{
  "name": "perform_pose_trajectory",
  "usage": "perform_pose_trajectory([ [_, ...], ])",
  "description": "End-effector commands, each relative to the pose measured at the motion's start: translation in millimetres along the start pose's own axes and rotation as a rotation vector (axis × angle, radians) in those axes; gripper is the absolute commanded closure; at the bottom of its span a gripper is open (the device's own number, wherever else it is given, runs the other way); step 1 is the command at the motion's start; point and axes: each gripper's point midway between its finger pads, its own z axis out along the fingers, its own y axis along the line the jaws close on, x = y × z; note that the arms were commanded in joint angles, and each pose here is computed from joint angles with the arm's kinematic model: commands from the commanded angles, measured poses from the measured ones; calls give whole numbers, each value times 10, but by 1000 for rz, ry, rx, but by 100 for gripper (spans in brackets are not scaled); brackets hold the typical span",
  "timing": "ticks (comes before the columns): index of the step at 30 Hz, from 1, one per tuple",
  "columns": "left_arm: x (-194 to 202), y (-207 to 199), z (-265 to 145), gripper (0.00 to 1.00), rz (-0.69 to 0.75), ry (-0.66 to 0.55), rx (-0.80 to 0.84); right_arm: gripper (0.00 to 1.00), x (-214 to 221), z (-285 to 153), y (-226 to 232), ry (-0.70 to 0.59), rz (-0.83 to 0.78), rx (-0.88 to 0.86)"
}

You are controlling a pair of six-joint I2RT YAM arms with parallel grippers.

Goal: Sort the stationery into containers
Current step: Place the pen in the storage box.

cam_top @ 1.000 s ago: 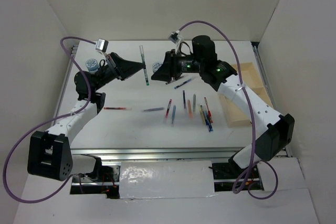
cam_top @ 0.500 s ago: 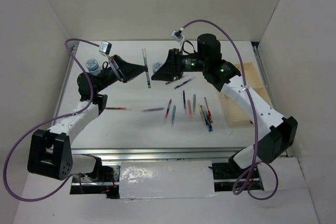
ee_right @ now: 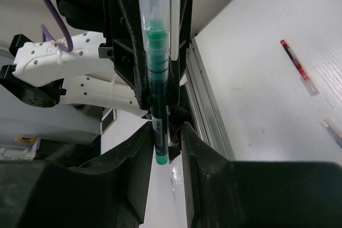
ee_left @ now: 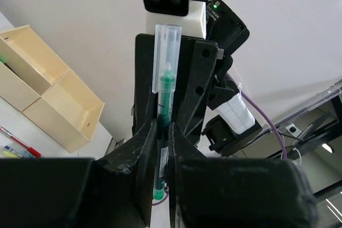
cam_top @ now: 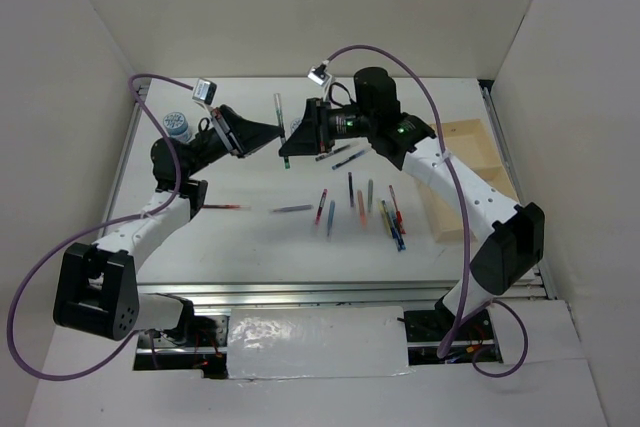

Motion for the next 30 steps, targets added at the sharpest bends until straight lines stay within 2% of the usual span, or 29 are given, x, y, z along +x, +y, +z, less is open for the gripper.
perform_pose_trajectory([
  [1, -56, -238, 43, 100, 63, -15, 73, 67, -229, 11, 217, -53, -92, -54],
  [4, -46, -201, 33, 93, 55, -17, 62, 85, -238, -12, 256, -58, -115, -55],
  [6, -51, -169, 28, 69, 50, -13, 47, 97, -226, -43, 257, -60, -123, -43],
  [7, -67, -150, 26, 53, 47, -14, 36, 99, -195, -62, 249, -54, -137, -30],
  [8, -131, -135, 0, 5, 47, -29, 16, 100, -186, -116, 274, -61, -152, -16],
  [9, -147, -4, -23, 1, 2, -22, -42, 100, -148, -163, 214, -60, -150, 5],
  [11, -358, 61, -94, 1, 66, -32, -108, 100, -37, -326, 132, -58, -144, 51],
  [12, -356, 343, -197, 1, -37, -10, -244, 100, -71, -479, 9, -80, -135, 94],
  [13, -503, 363, -229, 1, 67, -5, -297, 100, 1, -591, -106, -68, -128, 137],
  [14, -643, 497, -368, 1, 83, -21, -384, 100, 32, -751, -177, -82, -131, 184],
  [15, -759, 662, -526, 1, 228, 2, -465, 100, 47, -895, -291, -87, -128, 231],
  [17, -877, 857, -838, 1, 246, 27, -667, 100, 58, -1458, -721, -99, -152, 427],
  [18, -901, 925, -947, 1, 372, 72, -719, 100, 101, -1651, -869, -76, -176, 497],
  [19, -926, 1002, -1112, 1, 395, 71, -813, 100, 242, -2074, -1152, -9, -227, 623],
  [21, -974, 971, -1293, 1, 518, 71, -884, 100, 383, -2651, -1522, 60, -287, 821],
  [22, -976, 1034, -1416, 1, 543, 52, -943, 100, 505, -3115, -1674, 49, -229, 929],
  [23, -967, 950, -1446, 1, 581, 35, -950, 100, 634, -3317, -1789, 65, -202, 980],
  [24, -952, 926, -1478, 1, 611, 41, -953, 100, 744, -3560, -1886, 136, -238, 1043],
  [26, -807, 887, -1481, 1, 636, 97, -923, 100, 1027, -3916, -2003, 174, -155, 1118],
  [30, -696, 905, -1459, 1, 635, 152, -920, 100, 1433, -4217, -2206, 296, -94, 1202],
])
